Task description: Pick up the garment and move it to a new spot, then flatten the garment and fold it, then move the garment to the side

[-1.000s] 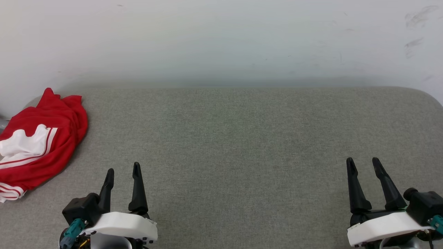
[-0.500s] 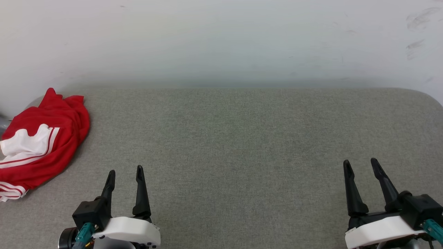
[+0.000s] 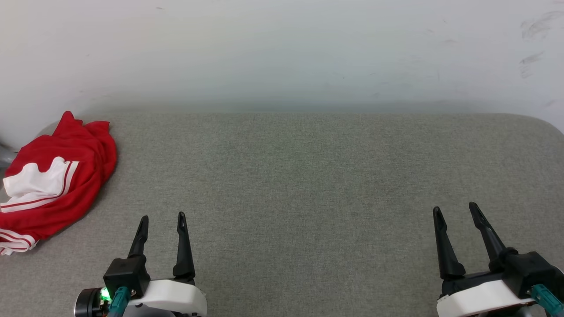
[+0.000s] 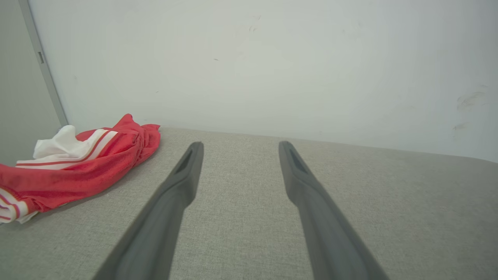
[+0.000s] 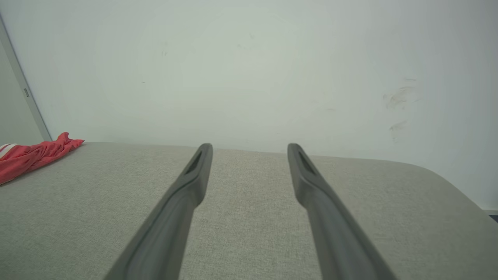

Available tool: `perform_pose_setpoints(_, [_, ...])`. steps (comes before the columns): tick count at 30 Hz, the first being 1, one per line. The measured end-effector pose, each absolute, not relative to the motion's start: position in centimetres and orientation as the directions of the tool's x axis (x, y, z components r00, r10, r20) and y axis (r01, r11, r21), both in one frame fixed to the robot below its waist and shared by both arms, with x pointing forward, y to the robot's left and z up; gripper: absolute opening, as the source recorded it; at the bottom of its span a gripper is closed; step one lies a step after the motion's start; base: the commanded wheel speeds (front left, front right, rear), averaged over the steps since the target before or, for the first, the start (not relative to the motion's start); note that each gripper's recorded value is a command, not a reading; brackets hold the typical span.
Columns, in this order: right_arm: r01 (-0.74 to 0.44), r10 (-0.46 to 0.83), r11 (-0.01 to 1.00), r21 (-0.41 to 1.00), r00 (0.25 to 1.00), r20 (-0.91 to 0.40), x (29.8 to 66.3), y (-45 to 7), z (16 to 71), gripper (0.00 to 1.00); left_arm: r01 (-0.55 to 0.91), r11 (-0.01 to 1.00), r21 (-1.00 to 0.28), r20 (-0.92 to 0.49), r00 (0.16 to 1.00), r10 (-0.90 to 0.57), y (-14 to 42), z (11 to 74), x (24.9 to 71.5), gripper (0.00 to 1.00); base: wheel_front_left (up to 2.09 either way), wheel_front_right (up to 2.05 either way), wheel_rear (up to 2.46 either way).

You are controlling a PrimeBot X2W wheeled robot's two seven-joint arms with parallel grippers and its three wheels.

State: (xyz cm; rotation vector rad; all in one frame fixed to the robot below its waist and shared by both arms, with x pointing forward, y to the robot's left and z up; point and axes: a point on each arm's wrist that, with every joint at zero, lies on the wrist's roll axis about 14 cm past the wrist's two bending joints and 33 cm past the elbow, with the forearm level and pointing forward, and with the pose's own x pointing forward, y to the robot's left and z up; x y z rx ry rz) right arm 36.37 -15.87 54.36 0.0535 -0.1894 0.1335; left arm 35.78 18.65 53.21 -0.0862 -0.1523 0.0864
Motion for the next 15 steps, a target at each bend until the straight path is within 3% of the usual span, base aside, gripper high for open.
perform_pose_setpoints(15, [-0.143,0.126,0.987,0.075,0.972,0.198,36.28,-15.70,54.19,1.00,-0.081,0.995,-0.058,0.155,0.984,0.089,18.68,53.11,35.55,1.00,0.00,0.00,0.00])
